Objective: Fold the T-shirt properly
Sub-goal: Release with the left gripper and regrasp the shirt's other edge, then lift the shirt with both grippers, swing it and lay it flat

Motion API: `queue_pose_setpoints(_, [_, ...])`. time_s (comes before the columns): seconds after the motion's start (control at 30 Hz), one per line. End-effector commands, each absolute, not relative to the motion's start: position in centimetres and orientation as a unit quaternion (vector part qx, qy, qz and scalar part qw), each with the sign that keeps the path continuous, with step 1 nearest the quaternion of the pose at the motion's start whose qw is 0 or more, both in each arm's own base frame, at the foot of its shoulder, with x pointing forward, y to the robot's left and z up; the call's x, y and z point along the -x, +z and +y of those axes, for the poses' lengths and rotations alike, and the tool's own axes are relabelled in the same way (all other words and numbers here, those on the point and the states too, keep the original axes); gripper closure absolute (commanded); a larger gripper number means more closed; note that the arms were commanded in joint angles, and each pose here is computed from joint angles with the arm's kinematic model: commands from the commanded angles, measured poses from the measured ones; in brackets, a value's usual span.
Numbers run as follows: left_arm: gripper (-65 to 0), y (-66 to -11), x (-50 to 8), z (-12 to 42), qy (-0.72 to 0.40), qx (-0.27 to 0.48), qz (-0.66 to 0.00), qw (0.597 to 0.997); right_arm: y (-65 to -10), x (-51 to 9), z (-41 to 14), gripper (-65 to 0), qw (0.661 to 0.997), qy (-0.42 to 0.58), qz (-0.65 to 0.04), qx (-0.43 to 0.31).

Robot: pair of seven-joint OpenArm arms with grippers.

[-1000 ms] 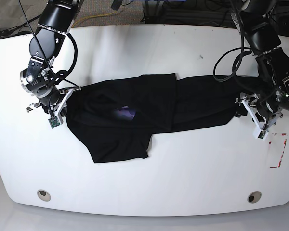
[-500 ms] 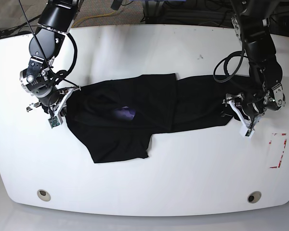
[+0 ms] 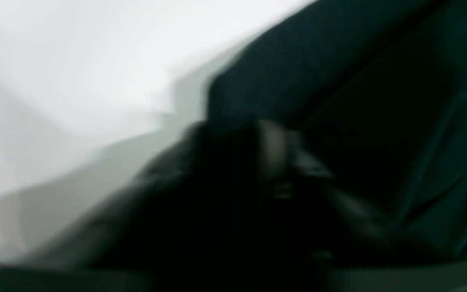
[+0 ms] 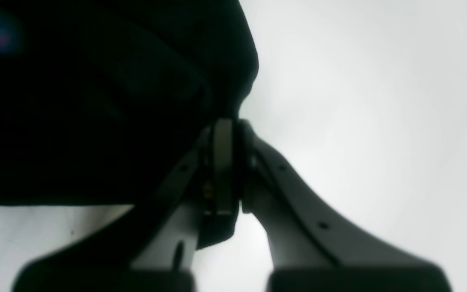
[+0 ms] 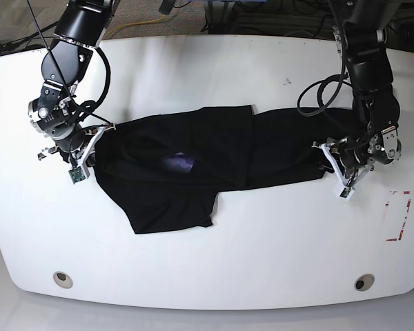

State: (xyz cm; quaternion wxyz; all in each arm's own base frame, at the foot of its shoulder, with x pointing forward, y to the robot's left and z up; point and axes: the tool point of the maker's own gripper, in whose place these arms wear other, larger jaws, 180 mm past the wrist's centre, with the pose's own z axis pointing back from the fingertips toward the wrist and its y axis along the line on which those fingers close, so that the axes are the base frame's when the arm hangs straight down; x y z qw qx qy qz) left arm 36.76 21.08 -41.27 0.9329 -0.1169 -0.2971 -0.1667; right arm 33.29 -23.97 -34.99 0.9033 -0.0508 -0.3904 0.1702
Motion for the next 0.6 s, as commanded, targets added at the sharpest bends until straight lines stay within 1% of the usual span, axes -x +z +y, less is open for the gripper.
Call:
queue_pose_setpoints(0.0, [-1.1, -41.9, -36.1, 22.3, -0.181, 0.084, -0.266, 0.943, -33.2, -34.3, -24.2, 0.0, 0.891, 0.172, -0.417, 0.057])
queue_pose_setpoints(0.03, [0.0, -41.9, -36.1, 22.5, -0.186, 0.074, -0.262, 0.944, -33.2, -34.4, -24.1, 0.0, 0.891, 0.172, -0.417, 0.056])
queue_pose_setpoints(0.1, [-1.0, -41.9, -36.2, 22.5, -0.19, 0.065, -0.261, 0.944, -32.7, -34.8, -24.2, 0.0, 0.888, 0.172, -0.423, 0.058])
queue_pose_setpoints(0.17, [-0.3, -41.1, -36.7, 22.1, -0.198, 0.054, -0.272, 0.94, -32.6, -35.0, -24.2, 0.0, 0.887, 0.172, -0.424, 0.06])
queue_pose_setpoints(0.27, [-0.1, -38.4, -37.9, 22.2, -0.218, 0.017, -0.303, 0.928, -30.8, -35.9, -24.2, 0.0, 0.877, 0.174, -0.443, 0.069])
queue_pose_setpoints(0.33, [-0.1, -36.4, -38.4, 22.8, -0.229, -0.016, -0.313, 0.922, -29.6, -36.3, -24.2, 0.0, 0.869, 0.177, -0.456, 0.077])
queue_pose_setpoints(0.43, [-0.1, -34.6, -38.6, 23.4, -0.238, -0.05, -0.316, 0.917, -28.2, -36.9, -24.2, 0.0, 0.862, 0.18, -0.466, 0.086])
queue_pose_setpoints(0.57, [-0.1, -30.7, -39.9, 23.8, -0.243, -0.085, -0.347, 0.902, -26.7, -37.9, -24.6, 0.0, 0.86, 0.179, -0.467, 0.098])
